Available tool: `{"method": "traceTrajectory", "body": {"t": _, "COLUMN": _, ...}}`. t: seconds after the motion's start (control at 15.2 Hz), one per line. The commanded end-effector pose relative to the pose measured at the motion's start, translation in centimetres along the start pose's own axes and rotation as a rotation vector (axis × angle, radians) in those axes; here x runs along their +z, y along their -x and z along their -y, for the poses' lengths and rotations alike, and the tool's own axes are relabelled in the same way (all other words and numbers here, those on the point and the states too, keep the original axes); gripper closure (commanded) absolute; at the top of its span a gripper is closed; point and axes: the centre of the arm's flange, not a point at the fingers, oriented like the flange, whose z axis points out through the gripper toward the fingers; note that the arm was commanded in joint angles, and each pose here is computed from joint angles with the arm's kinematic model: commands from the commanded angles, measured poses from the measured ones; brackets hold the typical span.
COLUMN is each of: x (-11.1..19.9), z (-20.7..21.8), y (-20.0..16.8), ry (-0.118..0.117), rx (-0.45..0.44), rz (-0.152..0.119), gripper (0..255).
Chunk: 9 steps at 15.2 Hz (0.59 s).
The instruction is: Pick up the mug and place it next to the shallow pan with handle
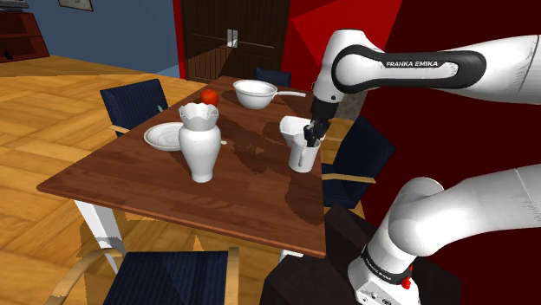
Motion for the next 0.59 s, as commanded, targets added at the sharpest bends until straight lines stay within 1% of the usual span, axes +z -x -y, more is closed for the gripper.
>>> {"method": "traceTrajectory", "body": {"t": 0.0, "x": -1.0, "z": 0.0, "y": 0.1, "ry": 0.000, "rx": 0.000, "rz": 0.000, "gripper": 255}}
{"method": "traceTrajectory", "body": {"t": 0.53, "x": -0.9, "z": 0.1, "y": -10.5, "ry": 0.000, "rx": 0.000, "rz": 0.000, "gripper": 255}}
